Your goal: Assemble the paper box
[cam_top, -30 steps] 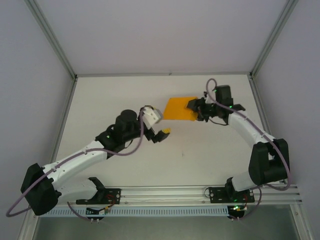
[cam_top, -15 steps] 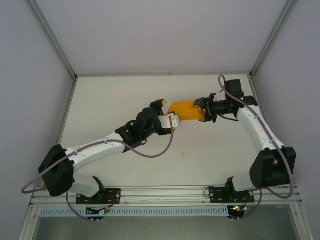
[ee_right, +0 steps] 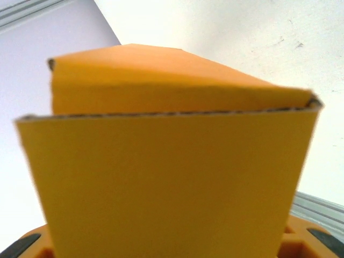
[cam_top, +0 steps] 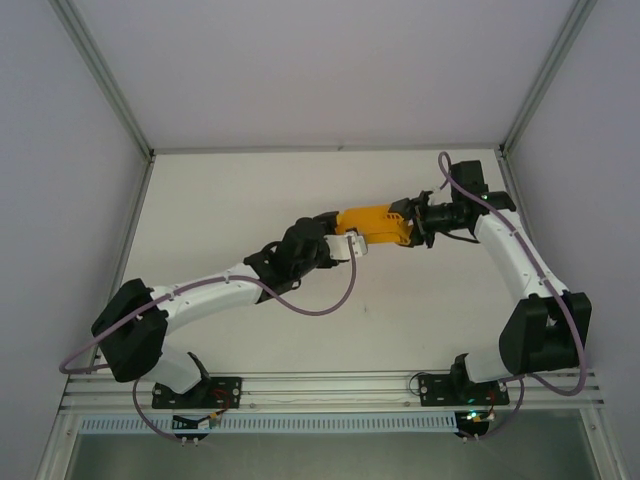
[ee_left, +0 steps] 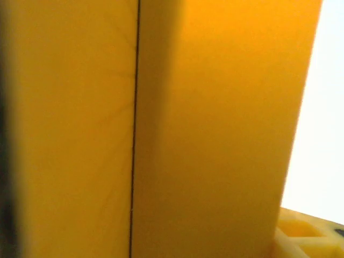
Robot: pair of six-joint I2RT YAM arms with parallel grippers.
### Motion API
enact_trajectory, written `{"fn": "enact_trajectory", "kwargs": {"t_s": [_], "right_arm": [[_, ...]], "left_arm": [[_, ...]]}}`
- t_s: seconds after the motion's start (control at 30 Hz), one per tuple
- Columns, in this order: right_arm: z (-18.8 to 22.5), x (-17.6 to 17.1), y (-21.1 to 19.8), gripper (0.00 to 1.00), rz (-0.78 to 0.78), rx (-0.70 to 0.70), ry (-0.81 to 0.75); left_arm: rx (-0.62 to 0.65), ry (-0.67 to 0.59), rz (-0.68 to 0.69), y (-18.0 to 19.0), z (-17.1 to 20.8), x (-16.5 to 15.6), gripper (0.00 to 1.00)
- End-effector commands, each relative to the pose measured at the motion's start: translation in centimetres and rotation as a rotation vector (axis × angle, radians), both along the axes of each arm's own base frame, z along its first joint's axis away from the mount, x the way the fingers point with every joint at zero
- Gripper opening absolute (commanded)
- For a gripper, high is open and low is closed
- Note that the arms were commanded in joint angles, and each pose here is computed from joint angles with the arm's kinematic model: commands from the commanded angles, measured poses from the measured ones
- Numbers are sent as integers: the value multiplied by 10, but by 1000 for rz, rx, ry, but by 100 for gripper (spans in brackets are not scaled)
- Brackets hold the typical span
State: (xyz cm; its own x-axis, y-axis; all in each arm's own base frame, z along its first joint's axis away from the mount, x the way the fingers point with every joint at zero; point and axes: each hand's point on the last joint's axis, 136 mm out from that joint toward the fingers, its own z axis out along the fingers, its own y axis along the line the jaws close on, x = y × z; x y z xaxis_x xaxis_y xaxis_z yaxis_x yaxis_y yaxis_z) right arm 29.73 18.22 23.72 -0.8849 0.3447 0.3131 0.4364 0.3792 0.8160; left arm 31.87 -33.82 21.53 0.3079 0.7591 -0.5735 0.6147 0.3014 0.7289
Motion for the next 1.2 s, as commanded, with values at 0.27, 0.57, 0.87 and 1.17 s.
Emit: {"fn": "enact_trajectory", "kwargs": {"t_s": [0.27,0.57,0.87,1.17], "right_arm": [[-1,6,-4,56,15,-65,-109],[11,45,-84,100,-98,-685,-756],[24,8,-23,99,282,-578,-1208],[-48,-4,15,79,632,-607,-1048]], "left_arm": [[-35,96,7,8,13,-9,49],[123,601,42,58,-34,-53,47],[290,837,135,80,-91,-73,48],[311,941,146,82,-113,-77,47]]}}
